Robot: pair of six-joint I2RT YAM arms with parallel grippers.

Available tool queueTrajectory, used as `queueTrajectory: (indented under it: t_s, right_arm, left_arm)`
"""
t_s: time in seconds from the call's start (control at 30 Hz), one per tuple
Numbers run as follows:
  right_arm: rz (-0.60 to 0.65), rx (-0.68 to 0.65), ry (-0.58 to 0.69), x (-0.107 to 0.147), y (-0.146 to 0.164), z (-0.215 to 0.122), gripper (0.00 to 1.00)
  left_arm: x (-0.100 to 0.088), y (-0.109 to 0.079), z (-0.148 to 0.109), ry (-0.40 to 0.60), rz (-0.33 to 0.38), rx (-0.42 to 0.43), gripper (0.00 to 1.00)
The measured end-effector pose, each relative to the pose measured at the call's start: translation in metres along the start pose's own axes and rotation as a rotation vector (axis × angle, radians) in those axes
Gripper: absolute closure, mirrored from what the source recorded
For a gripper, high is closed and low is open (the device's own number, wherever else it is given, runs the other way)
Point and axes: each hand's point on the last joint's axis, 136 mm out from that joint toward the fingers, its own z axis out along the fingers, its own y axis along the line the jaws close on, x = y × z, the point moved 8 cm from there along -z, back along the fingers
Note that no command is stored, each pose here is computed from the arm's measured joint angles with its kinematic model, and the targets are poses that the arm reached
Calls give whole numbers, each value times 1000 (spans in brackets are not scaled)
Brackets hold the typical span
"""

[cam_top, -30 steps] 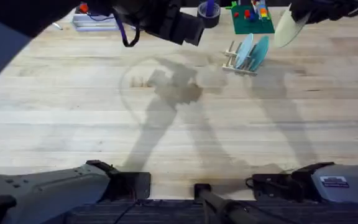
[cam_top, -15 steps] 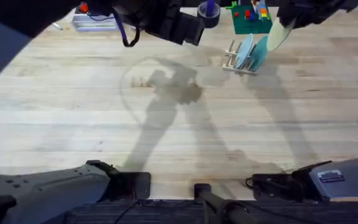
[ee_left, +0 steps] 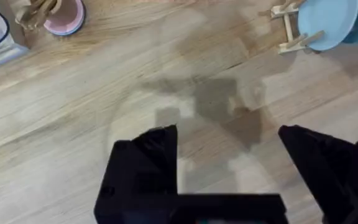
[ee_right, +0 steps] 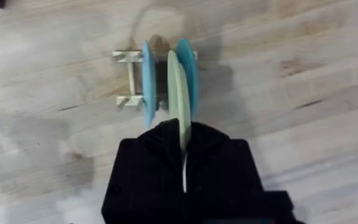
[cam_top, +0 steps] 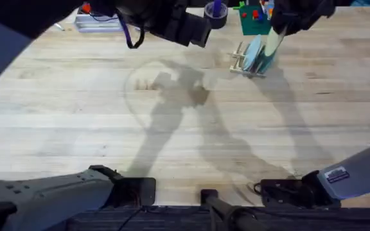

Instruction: Pick up the plates from the table one by one and place each into a slot on the dish rack.

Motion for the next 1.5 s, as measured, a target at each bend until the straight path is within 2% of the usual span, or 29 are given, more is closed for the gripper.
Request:
queueTrajectory:
  t_s: [0.17, 0.67, 1.17, 1.33, 1.5]
  right_arm:
    - [-9, -31, 20, -3, 5, 10, 971]
    - [-21, 7, 133, -4, 13, 62, 971]
    - [-18, 2, 127, -6, 15, 66, 971]
    - [-18, 1, 127, -7, 15, 66, 804]
    - [-18, 1, 128, -6, 15, 66, 790]
  left_arm:
    - [0, 0, 0, 0, 0, 0, 6]
    - [0, 0, 0, 0, 0, 0, 6]
    - [0, 0, 0, 0, 0, 0, 6]
    - [0, 0, 0, 0, 0, 0, 6]
    - [0, 0, 0, 0, 0, 0, 6]
